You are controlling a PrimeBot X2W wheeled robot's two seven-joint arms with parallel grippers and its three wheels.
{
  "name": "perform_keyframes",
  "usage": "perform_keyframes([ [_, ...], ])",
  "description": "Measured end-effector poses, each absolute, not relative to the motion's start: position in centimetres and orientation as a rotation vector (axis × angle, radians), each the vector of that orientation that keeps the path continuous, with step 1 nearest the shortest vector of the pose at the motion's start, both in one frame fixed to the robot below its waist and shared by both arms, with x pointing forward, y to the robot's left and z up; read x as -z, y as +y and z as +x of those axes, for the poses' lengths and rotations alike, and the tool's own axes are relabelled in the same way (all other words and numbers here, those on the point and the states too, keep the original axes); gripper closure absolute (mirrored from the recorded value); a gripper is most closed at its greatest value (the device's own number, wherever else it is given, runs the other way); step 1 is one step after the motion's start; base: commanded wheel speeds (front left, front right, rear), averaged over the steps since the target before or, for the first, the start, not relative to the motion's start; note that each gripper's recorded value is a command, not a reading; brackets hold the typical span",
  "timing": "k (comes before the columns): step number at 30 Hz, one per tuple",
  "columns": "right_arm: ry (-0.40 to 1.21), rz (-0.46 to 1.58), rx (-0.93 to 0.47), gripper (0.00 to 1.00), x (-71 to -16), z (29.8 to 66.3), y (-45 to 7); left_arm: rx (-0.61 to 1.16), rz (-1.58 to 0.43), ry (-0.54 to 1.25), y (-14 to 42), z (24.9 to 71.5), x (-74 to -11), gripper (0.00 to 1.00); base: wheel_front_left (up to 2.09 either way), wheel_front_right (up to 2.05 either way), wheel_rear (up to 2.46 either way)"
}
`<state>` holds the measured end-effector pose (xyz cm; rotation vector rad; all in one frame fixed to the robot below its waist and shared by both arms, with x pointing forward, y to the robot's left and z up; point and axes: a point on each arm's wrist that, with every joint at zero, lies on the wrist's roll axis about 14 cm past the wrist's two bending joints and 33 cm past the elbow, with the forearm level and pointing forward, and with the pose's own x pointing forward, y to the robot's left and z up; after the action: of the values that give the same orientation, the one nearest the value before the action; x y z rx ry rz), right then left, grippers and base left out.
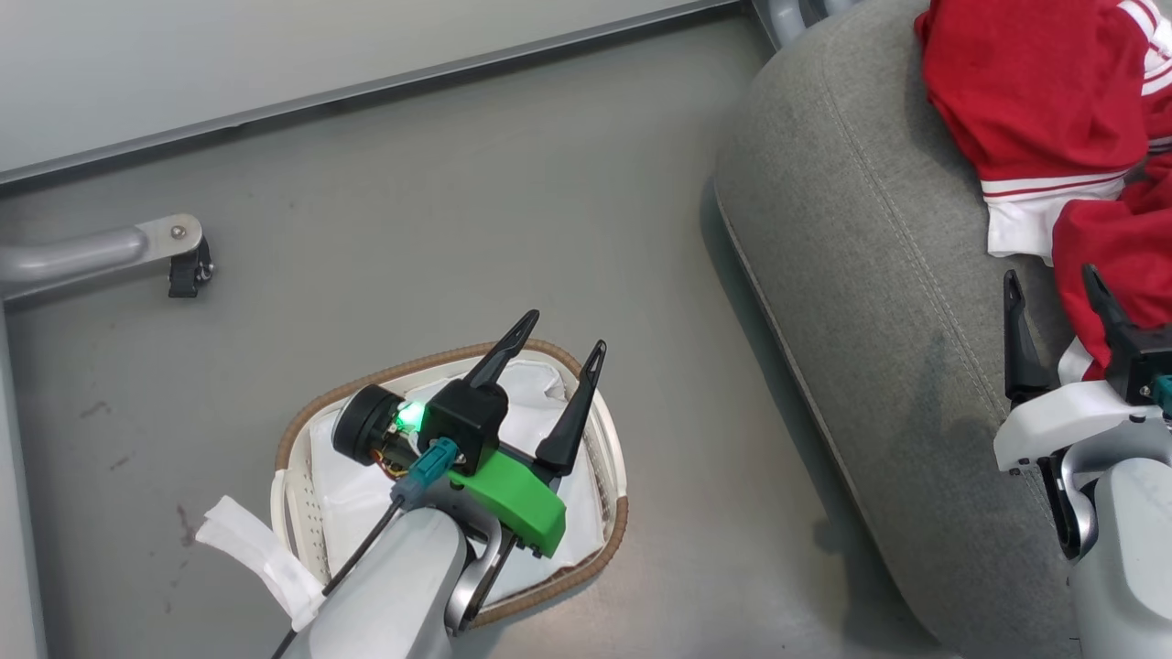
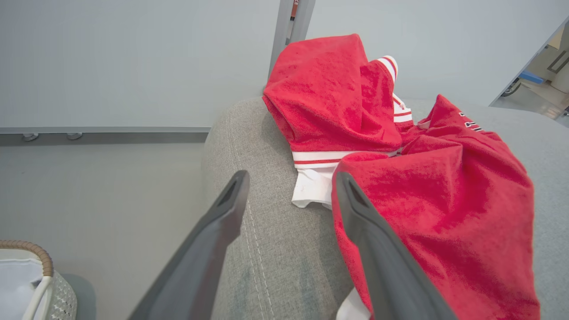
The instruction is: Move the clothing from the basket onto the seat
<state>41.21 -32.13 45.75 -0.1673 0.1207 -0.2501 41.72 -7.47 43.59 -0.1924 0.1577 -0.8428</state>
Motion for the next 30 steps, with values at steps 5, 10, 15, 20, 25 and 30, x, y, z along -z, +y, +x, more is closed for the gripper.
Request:
perform_keyframes([
  [5, 0.047, -0.194, 0.217, 0.0, -48.4, 42.2, -31.5, 0.808, -0.206, 0.129, -6.8, 41.7, -45.0, 0.0, 0.0, 0.0, 0.0],
  [10, -0.025, -0.21, 0.174, 0.0, -51.0, 43.2, -30.3, 0.748, -0.217, 0.104, -5.2, 41.7, -46.1, 0.0, 0.0, 0.0, 0.0],
  [15, -0.091, -0.194, 0.11, 0.0, -53.2, 44.0, -27.7, 0.639, -0.234, 0.076, -2.2, 41.9, -47.3, 0.0, 0.0, 0.0, 0.0],
  [20, -0.149, -0.157, 0.046, 0.0, -55.0, 44.6, -24.7, 0.513, -0.24, 0.043, 1.5, 41.9, -48.3, 0.0, 0.0, 0.0, 0.0],
  [25, -0.187, -0.1, -0.017, 0.0, -56.0, 44.8, -21.3, 0.361, -0.247, 0.004, 6.2, 41.5, -49.2, 0.0, 0.0, 0.0, 0.0],
  [30, -0.176, -0.032, -0.083, 0.0, -55.3, 44.3, -18.1, 0.21, -0.254, -0.009, 11.1, 40.3, -49.1, 0.0, 0.0, 0.0, 0.0],
])
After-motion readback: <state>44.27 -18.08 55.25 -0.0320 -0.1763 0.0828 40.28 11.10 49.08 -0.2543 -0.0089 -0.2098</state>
